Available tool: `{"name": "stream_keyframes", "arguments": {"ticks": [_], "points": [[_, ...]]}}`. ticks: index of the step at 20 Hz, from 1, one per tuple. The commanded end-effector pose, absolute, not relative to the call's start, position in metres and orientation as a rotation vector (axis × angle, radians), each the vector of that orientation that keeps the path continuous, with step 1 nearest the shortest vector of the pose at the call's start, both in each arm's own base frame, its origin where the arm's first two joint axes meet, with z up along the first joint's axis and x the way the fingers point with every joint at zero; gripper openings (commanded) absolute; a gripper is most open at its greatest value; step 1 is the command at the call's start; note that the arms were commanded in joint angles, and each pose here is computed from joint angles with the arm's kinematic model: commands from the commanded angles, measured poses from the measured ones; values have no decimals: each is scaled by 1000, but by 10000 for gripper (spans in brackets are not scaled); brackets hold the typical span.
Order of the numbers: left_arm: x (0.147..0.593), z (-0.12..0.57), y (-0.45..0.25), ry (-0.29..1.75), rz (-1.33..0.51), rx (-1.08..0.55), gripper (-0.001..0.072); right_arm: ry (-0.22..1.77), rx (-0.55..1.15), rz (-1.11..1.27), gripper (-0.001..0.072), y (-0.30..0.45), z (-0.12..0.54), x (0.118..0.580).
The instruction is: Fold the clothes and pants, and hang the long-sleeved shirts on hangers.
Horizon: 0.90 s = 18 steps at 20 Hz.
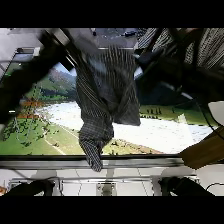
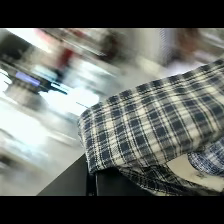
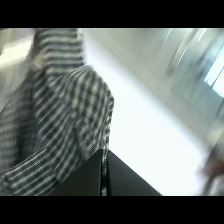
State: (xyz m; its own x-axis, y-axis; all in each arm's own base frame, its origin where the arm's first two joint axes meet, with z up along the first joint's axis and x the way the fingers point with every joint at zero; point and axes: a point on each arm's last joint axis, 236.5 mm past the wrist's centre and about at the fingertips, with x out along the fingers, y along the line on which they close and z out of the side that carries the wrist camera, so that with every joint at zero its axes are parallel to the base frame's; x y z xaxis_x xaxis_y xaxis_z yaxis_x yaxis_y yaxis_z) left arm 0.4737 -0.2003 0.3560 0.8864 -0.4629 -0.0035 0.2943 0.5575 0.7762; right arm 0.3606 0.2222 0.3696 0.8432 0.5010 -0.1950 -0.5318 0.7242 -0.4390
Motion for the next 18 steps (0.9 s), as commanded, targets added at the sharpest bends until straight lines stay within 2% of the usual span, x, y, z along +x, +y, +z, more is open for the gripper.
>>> {"name": "stream_keyframes", "arguments": {"ticks": [1,3,5,7,9,11,15,18], "points": [[427,486,-160,-452,-205,1029,55,-273,-443,495,26,220,462,355],[408,522,-153,-510,-159,1048,56,-320,-452,480,26,215,483,347],[404,506,-160,-426,-260,1028,56,-303,-455,482,26,211,487,342],[419,442,-160,-176,-399,956,56,-199,-481,507,26,213,462,346],[444,358,-144,163,-460,727,56,14,-512,561,26,218,404,353],[453,275,-136,427,-502,596,56,225,-527,612,26,224,337,358],[443,161,-157,648,-619,480,56,414,-531,676,26,240,245,366],[437,123,-163,705,-644,421,56,498,-493,719,26,256,205,370]]}}
